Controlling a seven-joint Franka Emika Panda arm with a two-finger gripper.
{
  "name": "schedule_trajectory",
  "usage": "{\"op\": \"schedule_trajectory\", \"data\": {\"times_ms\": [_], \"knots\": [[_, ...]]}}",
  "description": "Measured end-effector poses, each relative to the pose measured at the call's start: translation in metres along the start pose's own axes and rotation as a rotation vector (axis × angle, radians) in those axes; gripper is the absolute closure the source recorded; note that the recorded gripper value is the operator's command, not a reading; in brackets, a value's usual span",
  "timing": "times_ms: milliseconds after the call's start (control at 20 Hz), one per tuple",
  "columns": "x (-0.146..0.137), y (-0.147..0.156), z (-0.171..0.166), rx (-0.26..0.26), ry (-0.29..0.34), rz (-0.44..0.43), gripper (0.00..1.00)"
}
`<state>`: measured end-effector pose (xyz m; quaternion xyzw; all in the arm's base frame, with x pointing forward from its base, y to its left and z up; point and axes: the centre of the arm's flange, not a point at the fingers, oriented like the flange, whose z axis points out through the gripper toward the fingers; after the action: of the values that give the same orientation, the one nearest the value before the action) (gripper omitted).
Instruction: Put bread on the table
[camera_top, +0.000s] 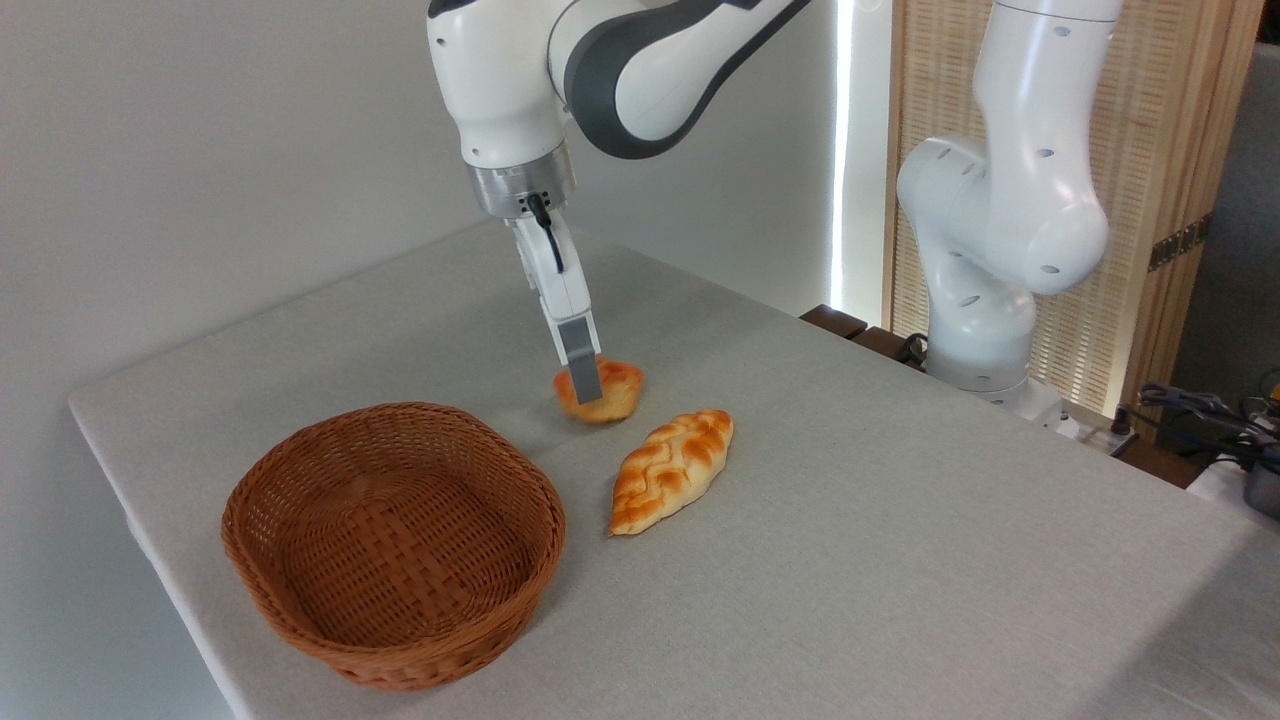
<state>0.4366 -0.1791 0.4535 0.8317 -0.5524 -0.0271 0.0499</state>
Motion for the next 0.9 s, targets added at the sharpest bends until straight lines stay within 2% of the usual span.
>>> {"op": "schedule_trajectory", "data": {"times_ms": [150, 250, 400, 600, 750, 900], "knots": [[0.001, -0.002, 0.003, -0.002, 0.0, -0.003, 0.0], [0.0, -0.006, -0.003, 0.002, 0.023, -0.018, 0.0], [-0.01, -0.033, -0.044, 0.053, 0.097, -0.105, 0.0], [-0.04, -0.084, -0.118, 0.139, 0.184, -0.245, 0.0], [-0.053, -0.117, -0.151, 0.132, 0.177, -0.295, 0.0], [-0.052, -0.14, -0.165, 0.118, 0.163, -0.312, 0.0]]}}
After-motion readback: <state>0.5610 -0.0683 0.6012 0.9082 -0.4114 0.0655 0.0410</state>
